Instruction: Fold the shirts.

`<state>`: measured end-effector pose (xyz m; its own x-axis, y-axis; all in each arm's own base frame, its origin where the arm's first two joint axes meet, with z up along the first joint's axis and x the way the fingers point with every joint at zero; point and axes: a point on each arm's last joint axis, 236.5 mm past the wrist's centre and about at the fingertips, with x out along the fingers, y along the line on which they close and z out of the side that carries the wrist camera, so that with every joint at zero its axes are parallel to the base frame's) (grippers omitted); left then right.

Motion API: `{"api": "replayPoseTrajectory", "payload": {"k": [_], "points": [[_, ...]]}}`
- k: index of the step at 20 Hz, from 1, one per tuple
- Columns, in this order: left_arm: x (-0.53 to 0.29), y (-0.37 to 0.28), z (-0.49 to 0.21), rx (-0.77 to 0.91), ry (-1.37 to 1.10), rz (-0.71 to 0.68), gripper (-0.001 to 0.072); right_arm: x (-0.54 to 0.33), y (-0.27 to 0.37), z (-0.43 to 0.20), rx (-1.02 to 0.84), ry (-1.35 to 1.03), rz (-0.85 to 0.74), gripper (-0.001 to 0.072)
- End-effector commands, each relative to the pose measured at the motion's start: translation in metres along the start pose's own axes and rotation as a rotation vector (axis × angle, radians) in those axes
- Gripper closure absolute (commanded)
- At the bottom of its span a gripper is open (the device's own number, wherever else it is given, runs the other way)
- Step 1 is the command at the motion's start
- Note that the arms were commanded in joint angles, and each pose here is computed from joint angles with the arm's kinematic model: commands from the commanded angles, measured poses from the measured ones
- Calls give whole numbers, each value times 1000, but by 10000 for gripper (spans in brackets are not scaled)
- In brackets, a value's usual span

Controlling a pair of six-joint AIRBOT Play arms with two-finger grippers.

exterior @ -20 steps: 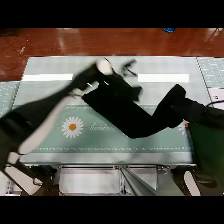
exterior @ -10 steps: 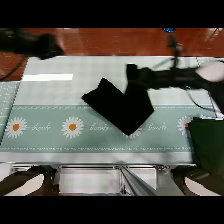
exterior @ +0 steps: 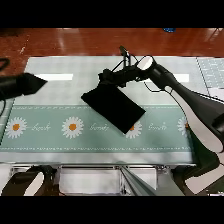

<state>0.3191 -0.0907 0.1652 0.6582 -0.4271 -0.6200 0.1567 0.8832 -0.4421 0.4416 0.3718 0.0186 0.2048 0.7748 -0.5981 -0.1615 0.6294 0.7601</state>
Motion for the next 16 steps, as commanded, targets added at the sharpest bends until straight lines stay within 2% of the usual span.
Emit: {"api": "replayPoseTrajectory", "payload": {"k": [1, 4, 6, 7, 10, 12, 13, 15, 16], "points": [[25, 17, -25, -71, 26, 0, 681, 13, -4, -7, 11, 41, 4, 302], [39, 28, -25, -108, 28, 11, 681, -41, 1, -6, 14, 99, 28, 303], [41, 29, -25, -109, 30, 13, 681, -107, -5, -11, -41, 148, -27, 303], [40, 28, -25, -108, 31, 12, 681, -141, -12, -15, -94, 149, -105, 303], [41, 26, -26, -114, 36, 3, 681, -248, -56, -28, -150, 5, -504, 303], [41, 24, -26, -120, 36, -6, 681, -298, -99, -53, -39, -179, -709, 303], [41, 24, -27, -119, 37, -7, 681, -304, -120, -71, 39, -277, -737, 303], [42, 22, -30, -116, 47, -9, 681, -284, -154, -112, 207, -390, -679, 303], [43, 21, -31, -113, 51, -13, 681, -262, -167, -134, 320, -417, -602, 303]]}}
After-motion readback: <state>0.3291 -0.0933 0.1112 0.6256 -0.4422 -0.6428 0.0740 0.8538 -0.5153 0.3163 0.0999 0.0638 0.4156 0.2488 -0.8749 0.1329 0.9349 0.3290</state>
